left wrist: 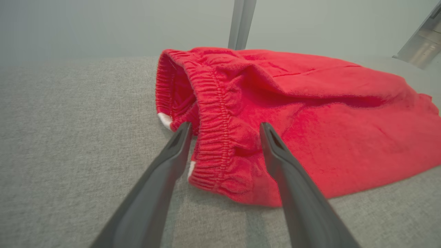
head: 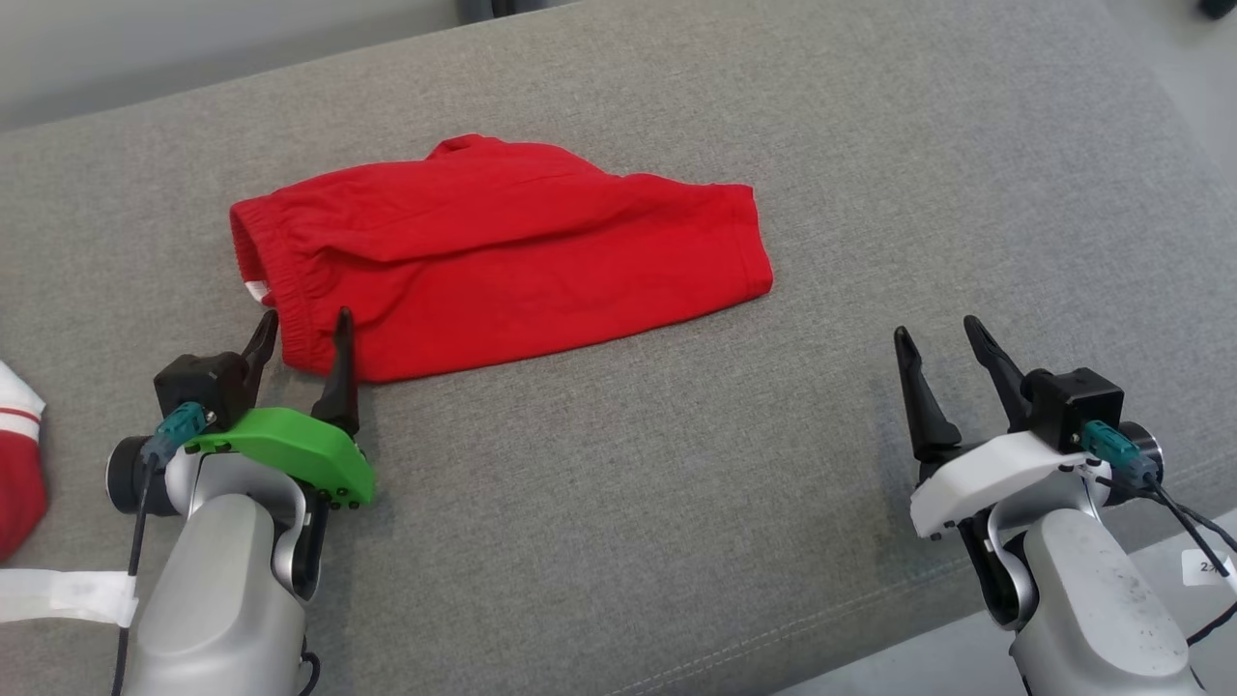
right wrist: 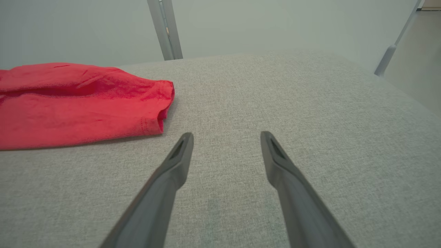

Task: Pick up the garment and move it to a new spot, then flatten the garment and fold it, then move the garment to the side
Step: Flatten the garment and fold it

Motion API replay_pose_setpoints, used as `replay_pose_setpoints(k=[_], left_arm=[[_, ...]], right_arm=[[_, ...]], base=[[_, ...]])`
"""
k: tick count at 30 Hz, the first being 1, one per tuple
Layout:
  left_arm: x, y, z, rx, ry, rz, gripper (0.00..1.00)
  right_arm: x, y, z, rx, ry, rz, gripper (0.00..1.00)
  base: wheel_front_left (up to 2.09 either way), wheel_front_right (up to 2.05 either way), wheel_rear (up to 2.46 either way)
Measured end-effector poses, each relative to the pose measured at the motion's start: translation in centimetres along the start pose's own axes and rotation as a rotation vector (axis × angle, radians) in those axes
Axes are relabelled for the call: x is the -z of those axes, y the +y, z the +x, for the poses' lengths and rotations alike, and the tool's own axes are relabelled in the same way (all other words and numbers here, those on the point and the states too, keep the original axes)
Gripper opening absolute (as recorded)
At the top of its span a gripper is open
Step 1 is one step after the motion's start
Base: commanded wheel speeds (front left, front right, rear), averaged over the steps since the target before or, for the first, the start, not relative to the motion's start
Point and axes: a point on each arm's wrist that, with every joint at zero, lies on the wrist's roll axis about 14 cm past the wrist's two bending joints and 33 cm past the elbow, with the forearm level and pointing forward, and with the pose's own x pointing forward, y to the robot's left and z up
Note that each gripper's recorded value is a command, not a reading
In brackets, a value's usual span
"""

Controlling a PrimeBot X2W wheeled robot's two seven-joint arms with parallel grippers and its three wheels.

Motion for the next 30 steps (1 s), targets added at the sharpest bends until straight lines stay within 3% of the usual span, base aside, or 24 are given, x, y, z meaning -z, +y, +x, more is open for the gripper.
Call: replay_pose_setpoints(k=[4, 5, 6, 14, 21, 30], left_arm=[[1.3, -0.3, 0.8, 0.007, 0.034, -0.026, 1.0], [1.3, -0.3, 0.8, 0.007, 0.034, -0.026, 0.62], [1.1, -0.7, 1.0, 0.019, 0.024, -0.031, 0.0], [-4.3, -3.2, 0.2, 0.105, -0.159, 0.002, 0.0], [-8.3, -5.7, -3.6, 0.177, -0.297, 0.061, 0.0], [-8.3, -4.1, -8.0, 0.106, -0.312, 0.064, 0.0]], right_arm=[[0.3, -0.4, -0.2, 0.01, 0.009, -0.009, 1.0], [0.3, -0.4, -0.2, 0.01, 0.009, -0.009, 1.0], [0.2, -0.3, -0.1, 0.005, 0.008, -0.013, 1.0], [0.6, 0.0, 0.0, -0.002, 0.017, 0.002, 1.0], [1.6, 3.1, 0.3, -0.066, 0.037, 0.056, 1.0], [1.5, 7.9, 1.3, -0.179, 0.034, 0.092, 1.0]], base=[[0.0, 0.0, 0.0], [0.0, 0.0, 0.0], [0.0, 0.0, 0.0], [0.0, 0.0, 0.0], [0.0, 0.0, 0.0], [0.0, 0.0, 0.0]])
